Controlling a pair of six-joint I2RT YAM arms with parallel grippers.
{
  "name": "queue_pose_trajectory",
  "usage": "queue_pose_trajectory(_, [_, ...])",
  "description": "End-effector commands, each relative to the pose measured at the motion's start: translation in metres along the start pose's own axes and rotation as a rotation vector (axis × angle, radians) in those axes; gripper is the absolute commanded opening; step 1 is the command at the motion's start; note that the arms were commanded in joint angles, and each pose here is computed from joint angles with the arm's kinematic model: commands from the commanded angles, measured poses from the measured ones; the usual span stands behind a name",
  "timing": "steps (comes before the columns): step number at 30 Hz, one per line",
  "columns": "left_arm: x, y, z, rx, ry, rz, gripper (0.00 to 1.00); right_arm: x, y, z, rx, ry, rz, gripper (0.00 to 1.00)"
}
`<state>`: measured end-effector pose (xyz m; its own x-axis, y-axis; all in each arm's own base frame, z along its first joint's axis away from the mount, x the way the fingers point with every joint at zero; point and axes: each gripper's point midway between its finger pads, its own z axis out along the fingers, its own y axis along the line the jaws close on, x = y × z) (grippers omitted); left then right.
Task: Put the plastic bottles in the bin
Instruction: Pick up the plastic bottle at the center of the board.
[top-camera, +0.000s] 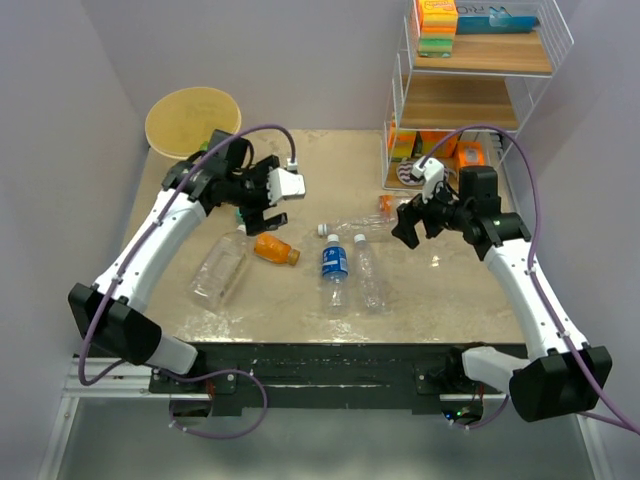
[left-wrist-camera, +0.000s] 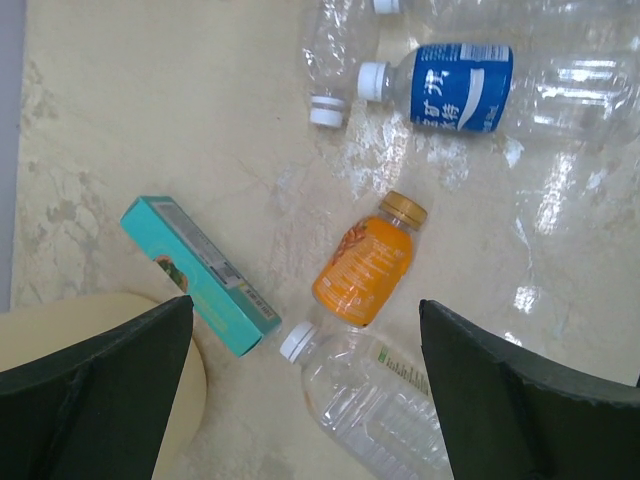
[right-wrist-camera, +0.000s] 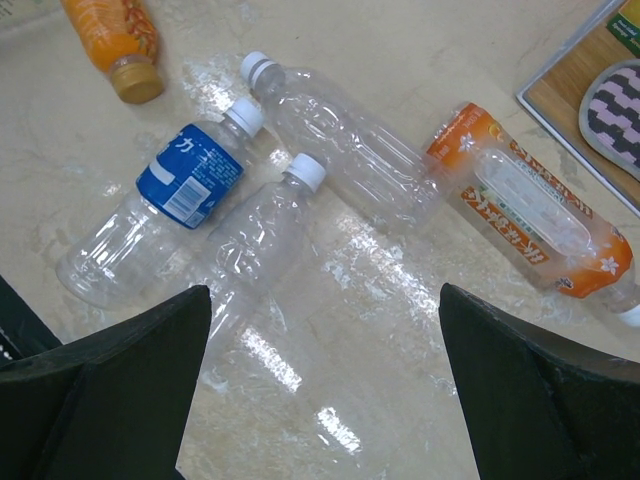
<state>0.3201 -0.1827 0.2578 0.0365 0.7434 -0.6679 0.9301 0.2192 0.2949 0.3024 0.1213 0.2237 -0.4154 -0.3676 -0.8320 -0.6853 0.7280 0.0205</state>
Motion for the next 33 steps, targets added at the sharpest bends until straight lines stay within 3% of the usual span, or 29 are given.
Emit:
queue_pose_trajectory(1, [0.026, -0.003, 0.029, 0.038, 0.103, 0.135, 0.99, -0.011, -0.013, -0.001, 0.049, -0.044, -0.036, 0.99])
queue_pose_trajectory(14, [0.084, -0.015, 0.098, 0.166, 0.244, 0.214, 0.99, -0.003, -0.017, -0.005, 0.071, -0.033, -0.037, 0.99])
queue_pose_trajectory(33, [0.131, -0.018, 0.133, 0.259, 0.388, 0.271, 0.99, 0.0, -0.019, -0.003, 0.065, -0.032, -0.025, 0.99])
